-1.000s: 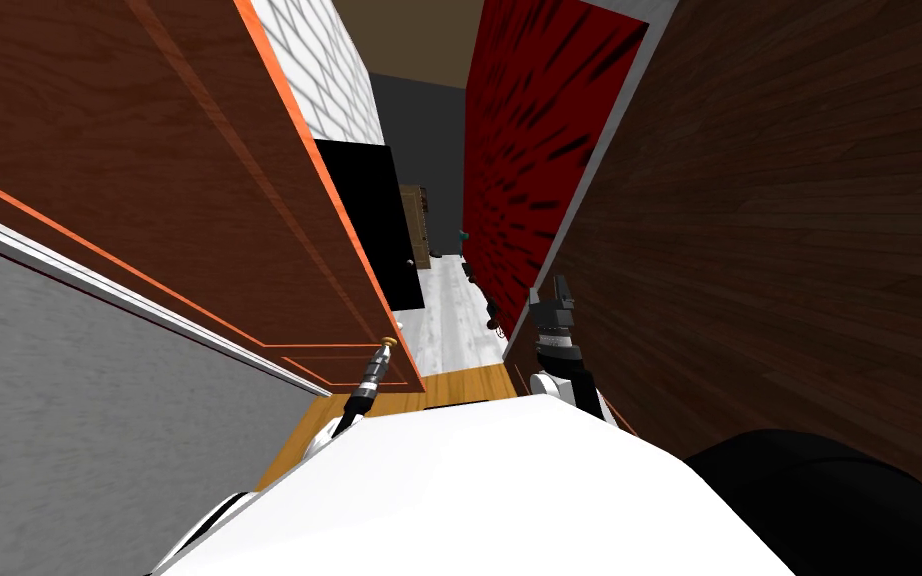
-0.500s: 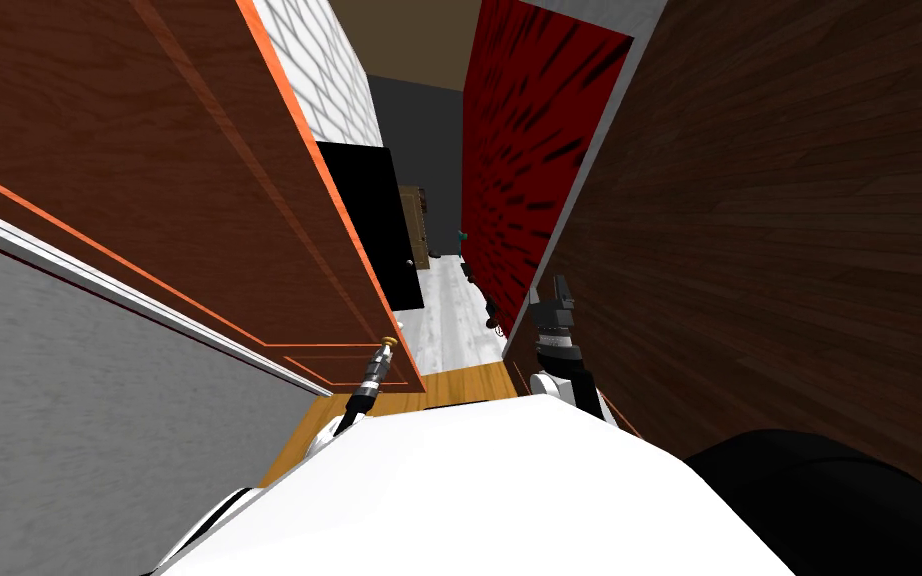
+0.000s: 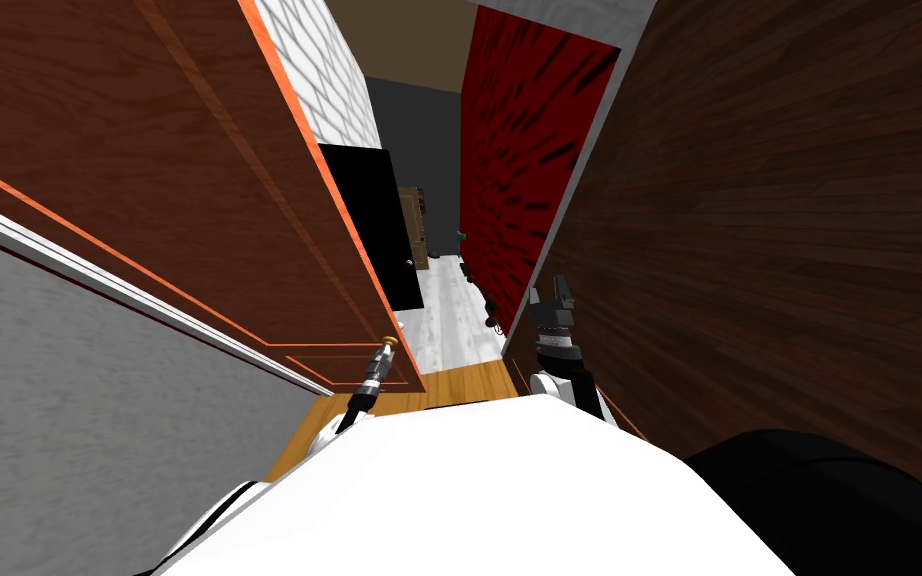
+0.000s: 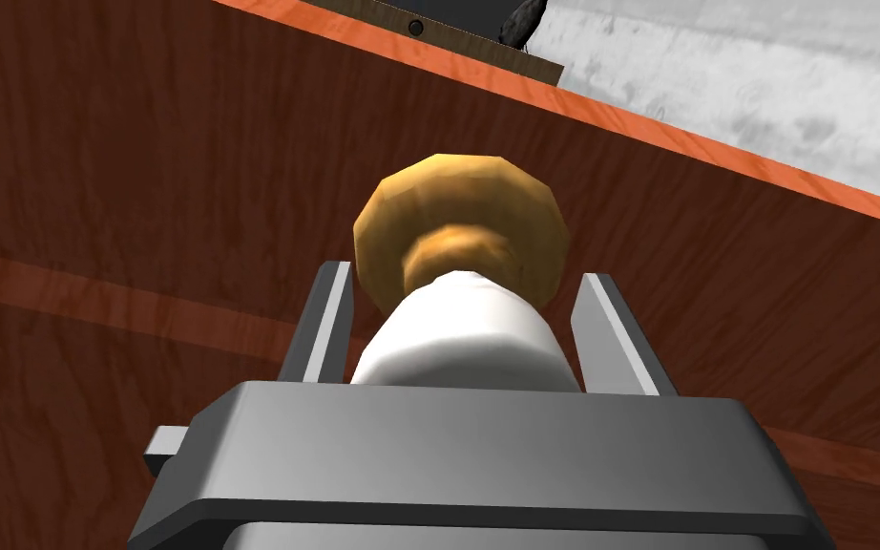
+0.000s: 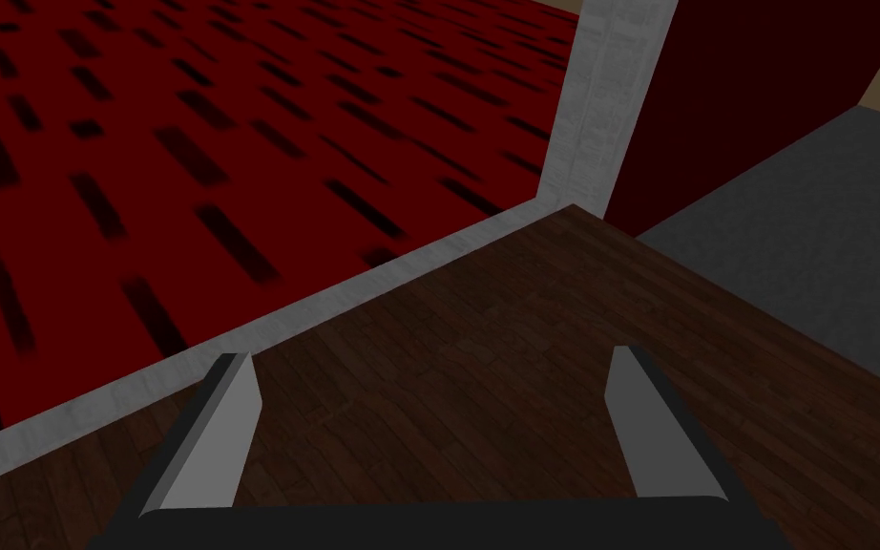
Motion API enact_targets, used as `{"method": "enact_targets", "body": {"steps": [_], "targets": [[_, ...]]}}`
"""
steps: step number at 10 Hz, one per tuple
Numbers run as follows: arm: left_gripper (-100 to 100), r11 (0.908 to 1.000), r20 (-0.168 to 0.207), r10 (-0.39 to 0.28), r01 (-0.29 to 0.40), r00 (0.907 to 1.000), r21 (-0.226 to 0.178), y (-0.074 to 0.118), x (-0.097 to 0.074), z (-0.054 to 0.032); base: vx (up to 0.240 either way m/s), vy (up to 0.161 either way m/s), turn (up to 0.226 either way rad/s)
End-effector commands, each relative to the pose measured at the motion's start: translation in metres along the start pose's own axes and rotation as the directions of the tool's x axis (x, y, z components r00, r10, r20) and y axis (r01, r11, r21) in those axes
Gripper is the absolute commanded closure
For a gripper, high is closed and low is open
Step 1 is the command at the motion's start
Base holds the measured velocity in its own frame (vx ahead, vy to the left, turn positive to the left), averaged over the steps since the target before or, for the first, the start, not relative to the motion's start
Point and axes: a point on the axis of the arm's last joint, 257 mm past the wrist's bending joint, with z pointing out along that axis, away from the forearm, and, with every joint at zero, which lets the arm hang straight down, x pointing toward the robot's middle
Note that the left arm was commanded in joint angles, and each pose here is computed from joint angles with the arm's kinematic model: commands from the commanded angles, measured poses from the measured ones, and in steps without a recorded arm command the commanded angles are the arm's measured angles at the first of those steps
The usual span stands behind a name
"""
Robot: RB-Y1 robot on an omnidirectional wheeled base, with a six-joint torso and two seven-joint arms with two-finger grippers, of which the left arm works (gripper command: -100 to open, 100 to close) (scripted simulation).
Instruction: Pull the door open
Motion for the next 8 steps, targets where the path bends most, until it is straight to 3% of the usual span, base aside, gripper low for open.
{"method": "enact_targets", "body": {"steps": [1,4,7,8], "targets": [[100,0.9981,-0.006,-0.062,0.062,0.9981,0.0,0.0012,0.0056,0.0018,-0.047,0.025,-0.04],[100,0.9921,-0.007,-0.125,0.125,0.9921,-0.001,0.0016,0.0066,0.0029,-0.035,0.015,-0.017],[100,0.9763,-0.007,-0.217,0.217,0.9762,-0.004,0.0023,0.0084,0.005,-0.042,0.022,-0.028],[100,0.967,-0.007,-0.255,0.255,0.9669,-0.005,0.0026,0.0093,0.0061,-0.028,0.015,-0.014]]}}
